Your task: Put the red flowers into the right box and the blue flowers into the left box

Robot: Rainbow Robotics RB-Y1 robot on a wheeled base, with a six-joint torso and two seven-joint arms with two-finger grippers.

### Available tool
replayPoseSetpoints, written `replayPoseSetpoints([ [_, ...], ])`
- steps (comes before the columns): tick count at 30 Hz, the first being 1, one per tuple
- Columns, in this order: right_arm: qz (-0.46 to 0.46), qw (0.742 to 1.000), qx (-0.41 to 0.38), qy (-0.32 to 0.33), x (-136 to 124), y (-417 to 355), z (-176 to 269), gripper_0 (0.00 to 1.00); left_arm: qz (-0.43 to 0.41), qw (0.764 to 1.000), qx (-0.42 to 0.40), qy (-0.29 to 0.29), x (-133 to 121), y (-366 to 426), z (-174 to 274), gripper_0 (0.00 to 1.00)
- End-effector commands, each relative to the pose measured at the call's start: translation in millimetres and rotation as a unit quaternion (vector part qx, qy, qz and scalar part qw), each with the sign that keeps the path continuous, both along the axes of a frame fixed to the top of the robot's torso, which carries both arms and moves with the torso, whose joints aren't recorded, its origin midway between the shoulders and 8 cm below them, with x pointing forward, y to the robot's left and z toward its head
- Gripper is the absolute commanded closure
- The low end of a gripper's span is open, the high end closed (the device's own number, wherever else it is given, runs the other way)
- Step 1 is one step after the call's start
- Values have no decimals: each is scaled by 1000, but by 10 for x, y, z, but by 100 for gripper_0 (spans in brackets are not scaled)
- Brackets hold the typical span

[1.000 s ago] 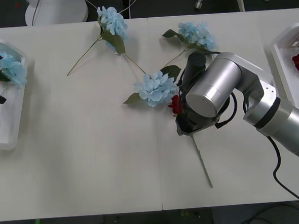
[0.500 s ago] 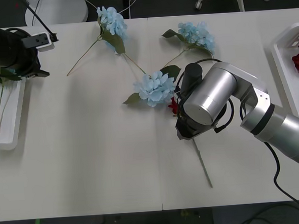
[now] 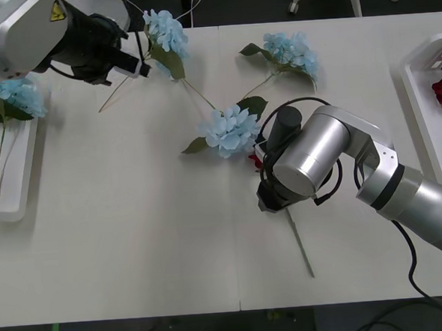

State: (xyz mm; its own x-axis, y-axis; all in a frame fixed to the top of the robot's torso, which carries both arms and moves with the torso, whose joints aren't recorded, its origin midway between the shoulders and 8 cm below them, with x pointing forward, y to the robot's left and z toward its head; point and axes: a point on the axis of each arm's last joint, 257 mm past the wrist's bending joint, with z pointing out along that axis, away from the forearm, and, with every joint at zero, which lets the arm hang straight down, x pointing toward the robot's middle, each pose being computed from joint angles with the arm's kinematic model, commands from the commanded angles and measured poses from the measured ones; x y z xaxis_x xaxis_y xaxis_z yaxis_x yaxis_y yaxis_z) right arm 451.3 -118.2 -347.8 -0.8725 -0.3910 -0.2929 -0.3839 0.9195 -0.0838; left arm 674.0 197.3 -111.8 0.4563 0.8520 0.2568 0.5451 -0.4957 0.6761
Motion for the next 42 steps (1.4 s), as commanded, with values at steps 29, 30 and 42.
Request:
replayPoseSetpoints([
  [29,40,998,13,-37,85,82,-150,17,-116,970,214,7,-251,-1443,-809,0],
  [30,42,998,13,-37,81,83,-156,18,-119,970,213,5,-246,-1451,-831,0],
  [42,41,998,-2,-37,90,-93,-193,43,-80,990,112,37,-300,-1515,-834,0],
])
